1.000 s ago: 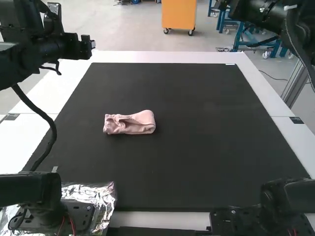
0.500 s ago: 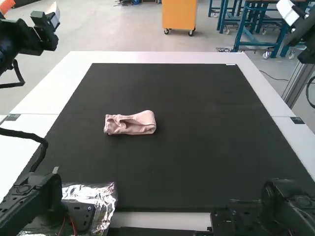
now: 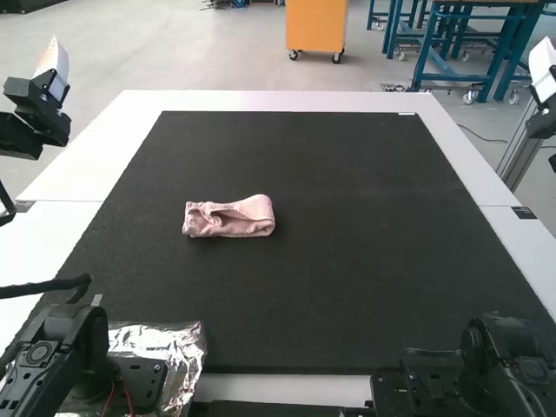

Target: Fold the towel.

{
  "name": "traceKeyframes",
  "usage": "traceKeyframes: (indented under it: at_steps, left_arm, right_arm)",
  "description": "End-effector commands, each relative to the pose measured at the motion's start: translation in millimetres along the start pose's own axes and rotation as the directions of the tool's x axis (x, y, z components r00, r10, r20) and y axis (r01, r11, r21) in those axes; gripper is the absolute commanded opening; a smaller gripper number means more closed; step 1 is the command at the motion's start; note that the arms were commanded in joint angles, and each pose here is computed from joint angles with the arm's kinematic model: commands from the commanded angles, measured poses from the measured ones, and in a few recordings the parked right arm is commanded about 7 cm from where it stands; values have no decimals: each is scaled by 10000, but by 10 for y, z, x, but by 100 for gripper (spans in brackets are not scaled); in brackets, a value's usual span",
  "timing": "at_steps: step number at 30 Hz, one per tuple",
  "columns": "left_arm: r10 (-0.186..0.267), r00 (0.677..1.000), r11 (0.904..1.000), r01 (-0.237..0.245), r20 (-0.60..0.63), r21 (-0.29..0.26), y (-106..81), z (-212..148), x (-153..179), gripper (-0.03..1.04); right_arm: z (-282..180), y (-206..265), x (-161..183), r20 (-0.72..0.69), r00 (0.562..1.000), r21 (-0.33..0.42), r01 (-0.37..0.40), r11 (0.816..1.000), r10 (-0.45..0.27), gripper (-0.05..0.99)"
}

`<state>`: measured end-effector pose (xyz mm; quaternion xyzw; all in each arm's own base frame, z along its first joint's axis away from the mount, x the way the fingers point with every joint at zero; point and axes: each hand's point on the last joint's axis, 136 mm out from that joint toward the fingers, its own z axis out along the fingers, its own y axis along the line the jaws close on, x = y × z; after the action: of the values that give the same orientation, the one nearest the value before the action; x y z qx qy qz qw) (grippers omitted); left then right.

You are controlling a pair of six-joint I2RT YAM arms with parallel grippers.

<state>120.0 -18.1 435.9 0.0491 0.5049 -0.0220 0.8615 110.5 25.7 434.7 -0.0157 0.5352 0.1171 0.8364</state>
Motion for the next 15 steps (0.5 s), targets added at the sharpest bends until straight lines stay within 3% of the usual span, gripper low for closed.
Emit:
traceKeyframes:
  at_steps: [1, 5, 9, 13, 15]
  left_arm:
    - [320, 9992, 9995, -319, -230, 17, 0, 33, 139, 97]
    - [1074, 9937, 9942, -1072, -328, 93, -4, 139, 488, 97]
    - [1133, 9932, 9935, -1130, -266, 104, -6, 211, 904, 97]
    - [1228, 9923, 9924, -1228, 141, -48, 10, 214, 1175, 97]
    - [1258, 9920, 9920, -1258, 59, -82, 15, 199, 1344, 97]
  right_arm:
    - [89, -182, 290, -390, 9970, 722, 702, 9949, -675, 91]
    - [271, -368, 788, -505, 9952, 1094, 885, 9901, -833, 91]
    - [357, -478, 1152, 40, 9959, 1212, 893, 9886, -904, 91]
    - [354, -521, 1267, 793, 9966, 1190, -333, 9923, 239, 91]
    - [355, -538, 1387, 506, 9979, 1219, -464, 9915, 405, 91]
